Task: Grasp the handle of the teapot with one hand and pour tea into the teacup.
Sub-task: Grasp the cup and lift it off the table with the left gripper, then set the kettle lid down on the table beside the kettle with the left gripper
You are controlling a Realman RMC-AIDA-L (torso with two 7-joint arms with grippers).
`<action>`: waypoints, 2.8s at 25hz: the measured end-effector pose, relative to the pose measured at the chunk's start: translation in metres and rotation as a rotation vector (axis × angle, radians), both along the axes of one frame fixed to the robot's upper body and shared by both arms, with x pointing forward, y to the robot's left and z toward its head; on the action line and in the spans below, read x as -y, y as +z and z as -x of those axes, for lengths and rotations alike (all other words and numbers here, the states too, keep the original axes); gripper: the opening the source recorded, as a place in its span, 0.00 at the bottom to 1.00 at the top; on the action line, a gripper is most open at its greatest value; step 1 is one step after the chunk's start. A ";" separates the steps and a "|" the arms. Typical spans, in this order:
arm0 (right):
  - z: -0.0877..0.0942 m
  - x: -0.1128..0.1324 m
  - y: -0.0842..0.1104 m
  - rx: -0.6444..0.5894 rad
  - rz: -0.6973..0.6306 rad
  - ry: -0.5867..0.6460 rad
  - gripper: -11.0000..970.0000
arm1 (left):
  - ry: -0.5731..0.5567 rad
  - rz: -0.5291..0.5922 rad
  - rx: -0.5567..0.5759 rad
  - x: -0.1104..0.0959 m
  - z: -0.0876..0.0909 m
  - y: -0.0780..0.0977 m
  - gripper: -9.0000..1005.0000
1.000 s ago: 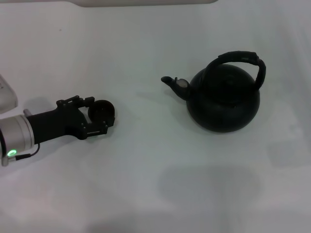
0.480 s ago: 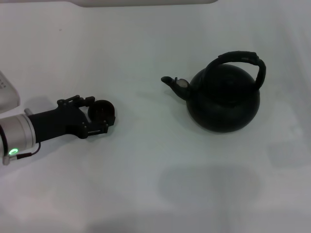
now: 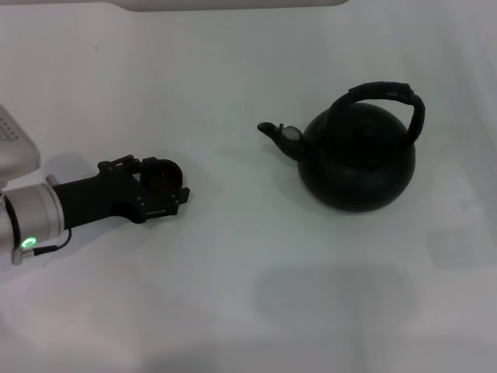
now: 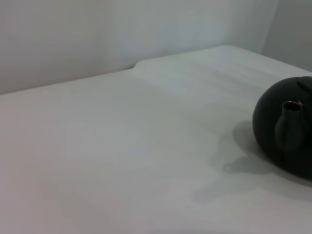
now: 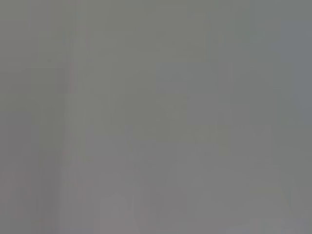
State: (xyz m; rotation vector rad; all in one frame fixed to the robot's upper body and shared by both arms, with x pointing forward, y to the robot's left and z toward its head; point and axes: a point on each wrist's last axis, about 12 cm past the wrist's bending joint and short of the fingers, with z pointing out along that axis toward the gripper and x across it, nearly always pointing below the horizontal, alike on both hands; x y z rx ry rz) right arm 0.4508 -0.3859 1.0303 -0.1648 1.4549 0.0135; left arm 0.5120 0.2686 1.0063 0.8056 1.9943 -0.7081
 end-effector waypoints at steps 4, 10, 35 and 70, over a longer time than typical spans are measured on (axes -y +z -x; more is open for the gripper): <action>0.000 0.000 0.000 0.000 -0.001 0.000 0.78 | -0.002 0.001 -0.006 0.001 -0.001 -0.001 0.86; 0.000 0.000 0.000 0.001 -0.001 0.001 0.78 | -0.004 0.001 -0.004 0.002 -0.002 0.000 0.86; 0.008 0.000 -0.001 0.004 -0.001 0.006 0.78 | -0.024 -0.010 -0.008 0.004 0.001 -0.002 0.72; 0.011 -0.004 0.001 0.029 -0.003 0.038 0.78 | -0.188 0.000 0.234 0.021 -0.007 0.017 0.71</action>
